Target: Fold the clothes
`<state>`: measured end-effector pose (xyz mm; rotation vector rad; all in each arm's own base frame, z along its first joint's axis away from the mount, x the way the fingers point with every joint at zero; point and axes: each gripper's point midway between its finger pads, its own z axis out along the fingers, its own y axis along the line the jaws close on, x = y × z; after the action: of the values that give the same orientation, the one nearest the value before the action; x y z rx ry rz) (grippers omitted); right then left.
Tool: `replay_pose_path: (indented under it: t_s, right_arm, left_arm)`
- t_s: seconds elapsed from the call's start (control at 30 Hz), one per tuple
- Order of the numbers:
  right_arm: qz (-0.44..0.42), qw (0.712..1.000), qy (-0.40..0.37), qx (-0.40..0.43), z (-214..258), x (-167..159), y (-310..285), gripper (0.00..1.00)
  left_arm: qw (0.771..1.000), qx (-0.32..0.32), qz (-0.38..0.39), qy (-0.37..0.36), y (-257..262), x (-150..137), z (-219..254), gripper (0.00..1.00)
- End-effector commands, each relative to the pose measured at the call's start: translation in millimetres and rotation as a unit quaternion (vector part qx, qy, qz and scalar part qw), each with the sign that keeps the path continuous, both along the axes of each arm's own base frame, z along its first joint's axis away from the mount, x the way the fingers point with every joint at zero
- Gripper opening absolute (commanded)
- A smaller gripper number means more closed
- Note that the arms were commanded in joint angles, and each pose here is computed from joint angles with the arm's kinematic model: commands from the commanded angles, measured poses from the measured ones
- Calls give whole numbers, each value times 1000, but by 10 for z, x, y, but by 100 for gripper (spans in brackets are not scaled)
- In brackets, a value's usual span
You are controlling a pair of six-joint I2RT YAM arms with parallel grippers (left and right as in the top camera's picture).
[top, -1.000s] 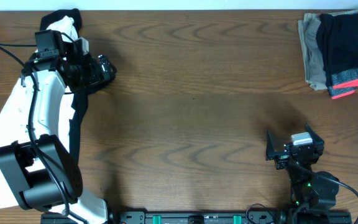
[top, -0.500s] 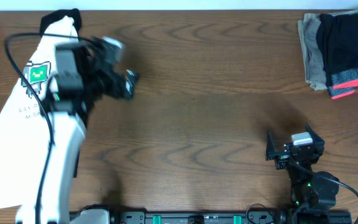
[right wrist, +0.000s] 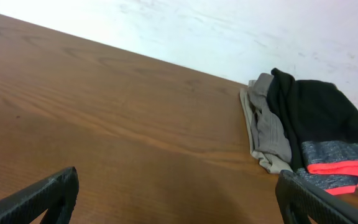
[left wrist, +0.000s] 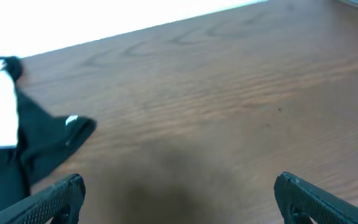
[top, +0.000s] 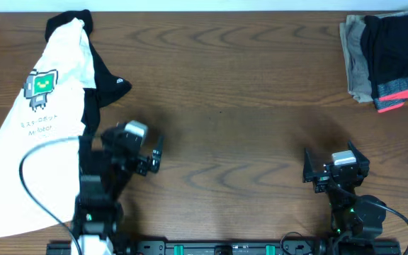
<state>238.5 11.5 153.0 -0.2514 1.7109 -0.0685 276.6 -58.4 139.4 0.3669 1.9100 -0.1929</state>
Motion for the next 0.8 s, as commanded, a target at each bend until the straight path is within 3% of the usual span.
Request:
replay_pose_path:
  t_s: [0.0, 0.77]
  right_arm:
    - [-7, 1000, -1, -5, -7, 0, -33, 99]
    - [-7, 1000, -1, -5, -7, 0, -33, 99]
  left_arm:
    - [998, -39, 43, -20, 94, -97, -55, 98]
    - [994, -37, 75, -67, 252, -322, -171, 98]
